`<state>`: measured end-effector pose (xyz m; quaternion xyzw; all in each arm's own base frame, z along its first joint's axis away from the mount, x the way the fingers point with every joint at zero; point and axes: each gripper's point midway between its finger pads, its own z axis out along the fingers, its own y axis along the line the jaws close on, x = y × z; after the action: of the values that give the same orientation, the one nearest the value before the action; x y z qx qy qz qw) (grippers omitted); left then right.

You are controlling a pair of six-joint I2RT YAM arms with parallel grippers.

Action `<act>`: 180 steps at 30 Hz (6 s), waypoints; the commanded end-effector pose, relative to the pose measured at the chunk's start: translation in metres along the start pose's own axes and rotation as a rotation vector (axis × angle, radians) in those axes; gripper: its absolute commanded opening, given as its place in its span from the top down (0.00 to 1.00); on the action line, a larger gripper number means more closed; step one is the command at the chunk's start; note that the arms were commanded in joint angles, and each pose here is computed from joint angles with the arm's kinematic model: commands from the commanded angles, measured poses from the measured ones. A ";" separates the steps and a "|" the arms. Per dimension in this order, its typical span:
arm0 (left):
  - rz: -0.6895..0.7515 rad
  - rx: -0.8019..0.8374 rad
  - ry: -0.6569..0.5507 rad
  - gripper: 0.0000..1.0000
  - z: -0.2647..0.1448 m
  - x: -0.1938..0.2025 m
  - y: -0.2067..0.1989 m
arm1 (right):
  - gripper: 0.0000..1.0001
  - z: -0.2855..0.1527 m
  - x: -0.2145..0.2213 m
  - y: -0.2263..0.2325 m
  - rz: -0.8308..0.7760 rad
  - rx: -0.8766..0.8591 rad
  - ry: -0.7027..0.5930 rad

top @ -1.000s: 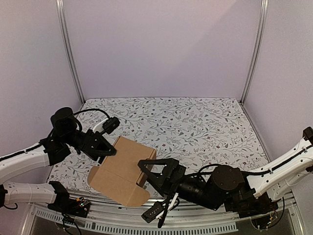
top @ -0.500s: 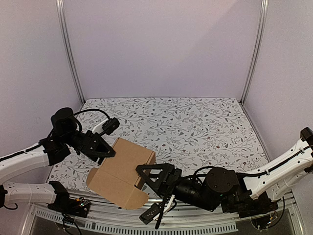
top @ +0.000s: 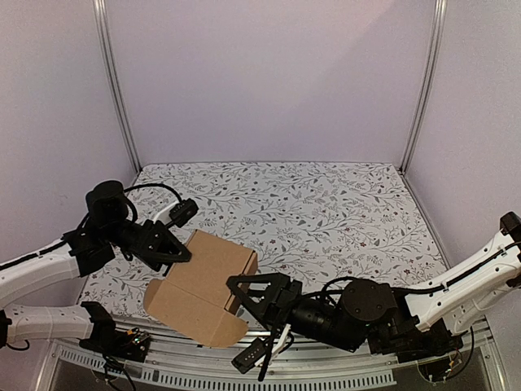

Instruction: Fold the paper box

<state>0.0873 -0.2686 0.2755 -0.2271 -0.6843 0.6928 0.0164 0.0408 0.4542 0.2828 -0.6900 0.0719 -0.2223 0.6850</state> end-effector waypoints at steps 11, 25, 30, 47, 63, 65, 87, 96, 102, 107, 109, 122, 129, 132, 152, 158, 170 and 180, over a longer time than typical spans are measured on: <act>0.099 -0.242 -0.149 0.00 -0.016 -0.013 0.004 | 0.43 -0.026 0.036 0.004 0.225 -0.115 0.091; 0.331 -0.488 -0.483 0.00 -0.058 -0.061 -0.013 | 0.43 -0.065 0.072 0.049 0.822 -0.471 0.159; 0.331 -0.449 -0.437 0.00 -0.049 -0.060 -0.014 | 0.43 -0.065 0.076 0.067 1.112 -0.578 0.167; 0.319 -0.683 -0.310 0.07 -0.022 -0.045 0.056 | 0.46 -0.050 0.073 0.113 1.796 -0.729 0.131; 0.273 -0.898 -0.145 0.35 0.005 -0.037 0.122 | 0.47 -0.052 0.070 0.126 1.923 -0.702 0.147; 0.277 -0.888 -0.146 0.38 0.007 -0.039 0.121 | 0.47 -0.052 0.070 0.125 1.920 -0.700 0.144; 0.304 -0.824 -0.095 1.00 0.033 -0.049 0.119 | 0.50 -0.054 0.068 0.145 1.886 -0.710 0.196; 0.282 -0.807 -0.086 1.00 0.042 -0.050 0.116 | 0.53 -0.046 0.079 0.165 1.799 -0.594 0.299; 0.259 -0.817 -0.073 1.00 0.048 -0.051 0.120 | 0.54 -0.044 0.085 0.176 1.758 -0.539 0.348; 0.227 -0.843 -0.064 1.00 0.051 -0.050 0.128 | 0.54 -0.045 0.104 0.183 1.735 -0.430 0.452; 0.215 -0.852 -0.066 1.00 0.053 -0.050 0.132 | 0.54 -0.044 0.110 0.184 1.735 -0.390 0.472; 0.223 -0.858 -0.086 1.00 0.067 -0.040 0.158 | 0.54 -0.049 0.123 0.226 1.788 -0.242 0.573; 0.216 -0.882 -0.074 1.00 0.067 -0.031 0.171 | 0.54 -0.055 0.124 0.243 1.808 -0.218 0.614; 0.206 -0.883 -0.071 1.00 0.069 -0.028 0.172 | 0.54 -0.056 0.125 0.247 1.806 -0.212 0.629; 0.207 -1.062 -0.019 1.00 0.049 0.004 0.203 | 0.52 -0.059 0.119 0.257 1.807 -0.211 0.650; 0.204 -1.089 0.008 1.00 0.052 0.018 0.209 | 0.51 -0.061 0.121 0.258 1.797 -0.189 0.672; 0.225 -1.168 0.040 1.00 0.057 0.041 0.221 | 0.45 -0.070 0.125 0.263 1.785 -0.144 0.729; 0.269 -1.262 0.076 1.00 0.063 0.052 0.228 | 0.31 -0.075 0.128 0.261 1.822 -0.108 0.729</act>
<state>0.1611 -0.3514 0.1155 -0.2019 -0.8919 0.2146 -0.3431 0.1449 0.3506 0.0580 -0.3683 0.7611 0.2561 0.4684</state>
